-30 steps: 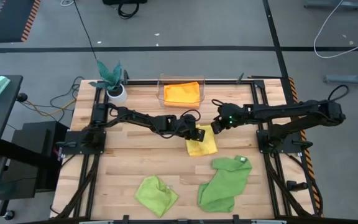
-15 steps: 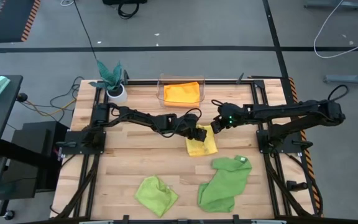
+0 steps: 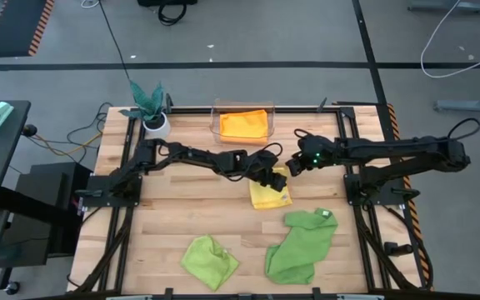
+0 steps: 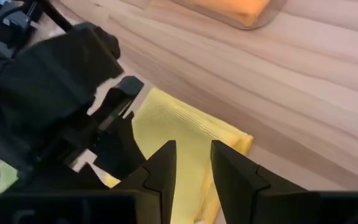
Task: Fold microfiber towels
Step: Put the yellow towel into the transparent bin
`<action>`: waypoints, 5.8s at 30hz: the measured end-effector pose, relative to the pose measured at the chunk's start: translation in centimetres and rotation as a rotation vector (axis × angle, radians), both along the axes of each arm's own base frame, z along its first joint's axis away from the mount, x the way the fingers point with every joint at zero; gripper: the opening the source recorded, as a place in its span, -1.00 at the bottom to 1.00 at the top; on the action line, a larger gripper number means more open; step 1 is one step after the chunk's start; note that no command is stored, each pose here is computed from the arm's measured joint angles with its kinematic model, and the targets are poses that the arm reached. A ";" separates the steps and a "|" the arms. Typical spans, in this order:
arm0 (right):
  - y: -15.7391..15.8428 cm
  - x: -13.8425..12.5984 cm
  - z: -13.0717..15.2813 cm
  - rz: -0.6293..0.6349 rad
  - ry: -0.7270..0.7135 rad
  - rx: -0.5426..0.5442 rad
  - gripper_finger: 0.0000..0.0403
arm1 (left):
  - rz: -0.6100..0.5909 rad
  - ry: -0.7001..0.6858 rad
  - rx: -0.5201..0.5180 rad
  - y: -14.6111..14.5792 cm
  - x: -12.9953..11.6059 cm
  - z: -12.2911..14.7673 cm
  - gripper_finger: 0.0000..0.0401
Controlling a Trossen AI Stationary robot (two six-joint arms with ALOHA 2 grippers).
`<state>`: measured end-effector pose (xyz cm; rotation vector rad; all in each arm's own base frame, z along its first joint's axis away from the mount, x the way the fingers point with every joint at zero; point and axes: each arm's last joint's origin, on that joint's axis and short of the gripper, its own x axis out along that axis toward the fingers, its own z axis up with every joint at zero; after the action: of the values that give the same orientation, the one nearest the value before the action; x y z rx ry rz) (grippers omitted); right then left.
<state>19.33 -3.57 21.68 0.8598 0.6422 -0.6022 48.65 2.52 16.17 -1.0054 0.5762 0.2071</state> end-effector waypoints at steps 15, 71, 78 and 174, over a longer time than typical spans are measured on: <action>1.4 -2.0 0.2 0.083 0.083 0.079 -0.47 | -0.081 0.552 0.111 0.6 -5.9 1.5 -0.41; 6.0 -6.0 -0.1 0.229 -0.152 0.108 -0.47 | 0.421 0.139 -0.317 -3.8 -12.1 -3.7 0.04; 6.0 -6.0 0.0 0.228 -0.154 0.109 -0.47 | 0.416 0.099 -0.329 -3.8 -11.3 -4.7 0.04; 3.0 -6.6 -11.6 -0.356 -0.136 0.462 -0.20 | 0.257 0.098 -0.040 -0.6 -6.9 -5.6 -0.24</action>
<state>12.77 -0.55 10.05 1.4549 0.5132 -0.7185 41.75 1.95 10.58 -1.1123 0.5409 0.4757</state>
